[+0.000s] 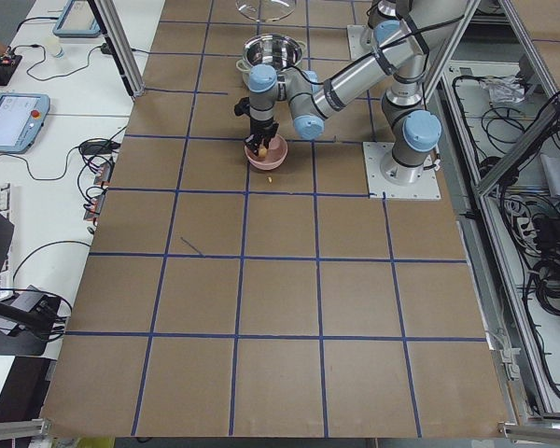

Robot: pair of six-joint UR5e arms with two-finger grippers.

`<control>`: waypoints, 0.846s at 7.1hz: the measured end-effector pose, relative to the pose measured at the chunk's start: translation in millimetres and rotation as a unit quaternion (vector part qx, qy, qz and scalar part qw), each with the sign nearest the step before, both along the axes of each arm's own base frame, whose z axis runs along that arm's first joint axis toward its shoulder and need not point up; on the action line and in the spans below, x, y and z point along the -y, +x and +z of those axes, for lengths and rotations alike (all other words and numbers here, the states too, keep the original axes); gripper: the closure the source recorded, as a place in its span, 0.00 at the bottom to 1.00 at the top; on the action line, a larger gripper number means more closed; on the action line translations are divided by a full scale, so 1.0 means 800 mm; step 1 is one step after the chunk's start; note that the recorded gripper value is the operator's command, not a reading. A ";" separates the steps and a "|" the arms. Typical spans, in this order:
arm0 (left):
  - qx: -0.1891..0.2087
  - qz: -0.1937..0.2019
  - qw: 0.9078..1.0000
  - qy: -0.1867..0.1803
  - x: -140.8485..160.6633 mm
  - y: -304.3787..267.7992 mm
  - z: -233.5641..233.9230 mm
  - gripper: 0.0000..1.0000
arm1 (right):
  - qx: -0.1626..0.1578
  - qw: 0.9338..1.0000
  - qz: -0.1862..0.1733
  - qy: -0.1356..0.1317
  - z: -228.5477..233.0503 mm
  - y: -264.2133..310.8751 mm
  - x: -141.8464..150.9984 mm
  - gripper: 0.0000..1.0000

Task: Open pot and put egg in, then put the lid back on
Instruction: 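Close the left gripper on the egg in the pink bowl, then lift the egg and carry it over the open pot with the left gripper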

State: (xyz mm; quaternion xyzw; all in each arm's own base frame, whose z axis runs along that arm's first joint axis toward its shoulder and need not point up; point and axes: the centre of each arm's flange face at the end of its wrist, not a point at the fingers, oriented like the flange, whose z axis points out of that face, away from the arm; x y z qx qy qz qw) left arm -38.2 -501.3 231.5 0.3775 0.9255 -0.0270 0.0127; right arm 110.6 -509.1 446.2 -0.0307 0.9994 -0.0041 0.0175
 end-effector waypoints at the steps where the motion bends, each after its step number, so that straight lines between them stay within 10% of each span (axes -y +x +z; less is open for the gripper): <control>1: 0.001 0.013 1.000 -0.006 0.002 -0.003 0.019 0.92 | 0.000 1.000 0.000 0.000 0.000 0.000 0.000 0.67; 6: -0.020 0.153 0.988 -0.022 0.029 -0.127 0.140 0.92 | 0.001 1.000 -0.001 0.003 -0.004 -0.001 -0.001 0.67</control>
